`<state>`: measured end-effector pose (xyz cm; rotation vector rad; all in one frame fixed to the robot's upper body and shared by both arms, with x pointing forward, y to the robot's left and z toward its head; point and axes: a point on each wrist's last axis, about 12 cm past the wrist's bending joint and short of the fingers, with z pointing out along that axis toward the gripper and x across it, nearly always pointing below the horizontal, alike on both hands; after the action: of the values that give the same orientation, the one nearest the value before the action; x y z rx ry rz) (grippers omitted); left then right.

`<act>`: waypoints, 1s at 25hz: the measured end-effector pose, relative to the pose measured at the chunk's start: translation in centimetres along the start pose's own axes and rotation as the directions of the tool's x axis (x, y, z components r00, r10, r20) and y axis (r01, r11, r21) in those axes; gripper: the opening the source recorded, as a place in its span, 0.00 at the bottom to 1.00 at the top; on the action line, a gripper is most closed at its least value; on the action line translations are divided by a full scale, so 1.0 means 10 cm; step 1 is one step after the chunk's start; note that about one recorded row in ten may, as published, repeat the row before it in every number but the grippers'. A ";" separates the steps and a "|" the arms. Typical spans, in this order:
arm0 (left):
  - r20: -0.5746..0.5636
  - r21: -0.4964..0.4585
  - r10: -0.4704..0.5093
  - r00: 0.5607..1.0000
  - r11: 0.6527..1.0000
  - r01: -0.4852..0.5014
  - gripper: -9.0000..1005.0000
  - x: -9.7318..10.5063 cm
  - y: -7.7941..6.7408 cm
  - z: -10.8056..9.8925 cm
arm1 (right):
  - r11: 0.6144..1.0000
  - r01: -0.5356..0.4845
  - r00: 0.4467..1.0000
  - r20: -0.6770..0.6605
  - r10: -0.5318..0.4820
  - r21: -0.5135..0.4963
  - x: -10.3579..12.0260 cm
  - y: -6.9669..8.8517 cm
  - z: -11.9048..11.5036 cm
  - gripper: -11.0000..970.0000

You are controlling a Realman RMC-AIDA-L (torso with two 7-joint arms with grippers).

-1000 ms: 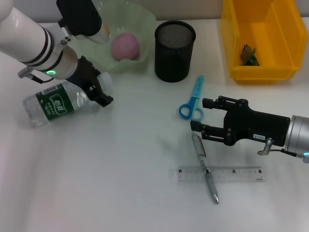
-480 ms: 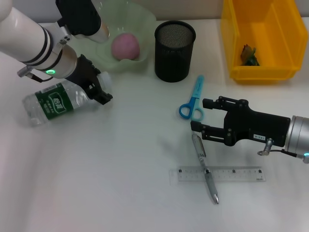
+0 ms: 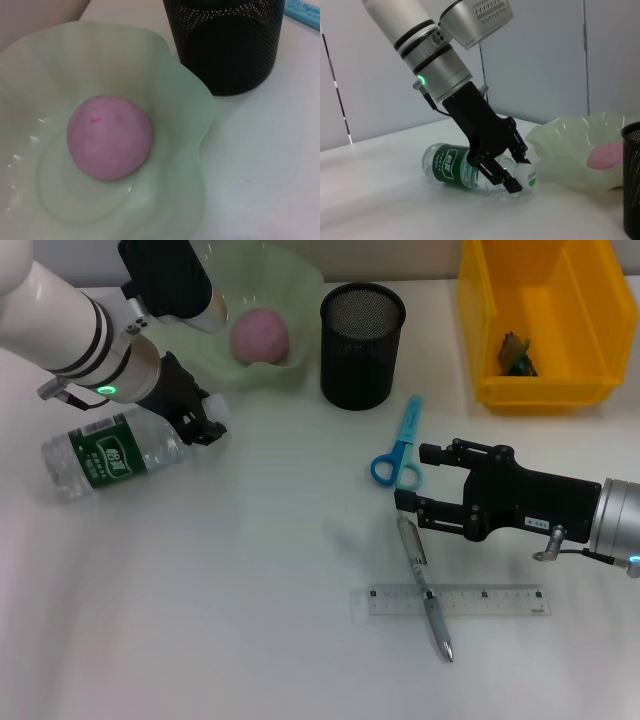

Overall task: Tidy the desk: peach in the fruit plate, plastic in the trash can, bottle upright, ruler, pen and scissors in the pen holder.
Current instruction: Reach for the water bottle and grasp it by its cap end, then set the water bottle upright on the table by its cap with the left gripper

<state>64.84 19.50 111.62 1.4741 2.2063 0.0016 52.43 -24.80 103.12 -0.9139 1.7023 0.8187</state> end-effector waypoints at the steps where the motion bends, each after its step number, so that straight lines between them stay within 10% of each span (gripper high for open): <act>1: -0.001 -0.001 0.004 1.000 1.000 -0.004 0.56 0.00 0.00 0.00 | 1.000 0.000 1.000 0.000 0.000 0.000 0.00 0.00 0.00 0.74; 25: -0.002 0.053 0.012 1.000 0.999 -0.012 0.44 -0.04 -0.05 -0.06 | 1.000 -0.002 1.000 0.006 0.002 -0.002 -0.02 -0.01 0.01 0.74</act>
<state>64.33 19.08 112.19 1.5162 2.2150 -0.0518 52.64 -24.68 103.30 -0.9107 1.6972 0.8237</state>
